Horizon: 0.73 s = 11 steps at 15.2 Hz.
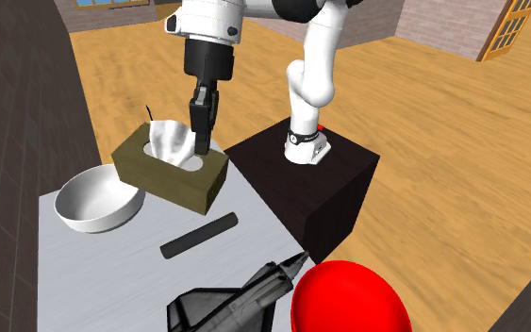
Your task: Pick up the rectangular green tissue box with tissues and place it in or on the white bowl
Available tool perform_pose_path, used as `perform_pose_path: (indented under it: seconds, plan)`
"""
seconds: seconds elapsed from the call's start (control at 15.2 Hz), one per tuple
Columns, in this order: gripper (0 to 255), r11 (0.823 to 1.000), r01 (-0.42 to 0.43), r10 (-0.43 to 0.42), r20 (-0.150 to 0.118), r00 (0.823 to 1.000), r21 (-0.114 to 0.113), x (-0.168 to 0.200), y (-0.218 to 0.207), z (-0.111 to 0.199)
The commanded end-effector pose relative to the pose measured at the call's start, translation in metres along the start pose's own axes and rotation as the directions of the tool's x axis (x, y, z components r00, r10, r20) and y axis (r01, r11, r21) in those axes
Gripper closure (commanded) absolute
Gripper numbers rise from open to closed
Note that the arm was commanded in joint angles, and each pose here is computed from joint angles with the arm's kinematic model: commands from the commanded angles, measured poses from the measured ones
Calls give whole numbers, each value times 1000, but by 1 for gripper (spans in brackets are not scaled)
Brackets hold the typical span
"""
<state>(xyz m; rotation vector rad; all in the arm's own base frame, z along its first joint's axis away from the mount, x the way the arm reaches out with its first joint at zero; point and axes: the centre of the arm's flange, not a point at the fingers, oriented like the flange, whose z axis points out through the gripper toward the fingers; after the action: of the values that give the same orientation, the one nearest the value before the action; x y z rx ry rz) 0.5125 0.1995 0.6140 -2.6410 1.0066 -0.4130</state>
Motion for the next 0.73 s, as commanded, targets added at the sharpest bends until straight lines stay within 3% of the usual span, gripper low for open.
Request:
perform_pose_path:
  seconds: [0.0,0.66]
  plan:
    - [255,1000,1,-1,0,1000,0,26,5,0]
    - [255,1000,1,-1,0,1000,0,154,34,-4]
